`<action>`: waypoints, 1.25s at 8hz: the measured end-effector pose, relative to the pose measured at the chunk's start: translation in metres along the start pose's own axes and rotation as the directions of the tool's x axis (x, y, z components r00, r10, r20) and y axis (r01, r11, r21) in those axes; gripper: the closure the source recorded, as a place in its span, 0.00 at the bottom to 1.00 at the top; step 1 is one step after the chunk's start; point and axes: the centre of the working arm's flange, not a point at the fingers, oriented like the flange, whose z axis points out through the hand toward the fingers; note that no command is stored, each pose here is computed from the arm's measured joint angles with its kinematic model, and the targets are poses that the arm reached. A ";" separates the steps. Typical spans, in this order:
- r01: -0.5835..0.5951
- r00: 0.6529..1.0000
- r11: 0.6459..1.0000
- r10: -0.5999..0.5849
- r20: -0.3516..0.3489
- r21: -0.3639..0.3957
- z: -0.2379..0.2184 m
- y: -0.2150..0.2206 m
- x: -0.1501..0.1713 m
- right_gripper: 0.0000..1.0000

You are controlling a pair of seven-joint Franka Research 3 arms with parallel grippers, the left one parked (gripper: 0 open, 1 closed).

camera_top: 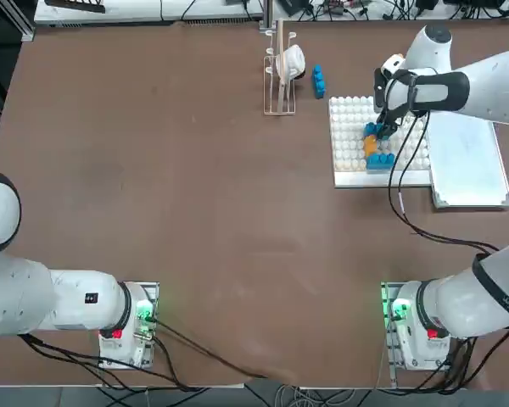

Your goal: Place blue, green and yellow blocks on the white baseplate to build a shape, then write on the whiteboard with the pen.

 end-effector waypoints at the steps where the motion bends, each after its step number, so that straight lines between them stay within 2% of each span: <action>1: 0.020 1.000 1.000 -0.020 0.001 -0.001 0.000 0.000 0.000 0.62; 10: 0.076 0.997 0.997 -0.076 0.008 -0.003 0.015 0.002 -0.001 0.62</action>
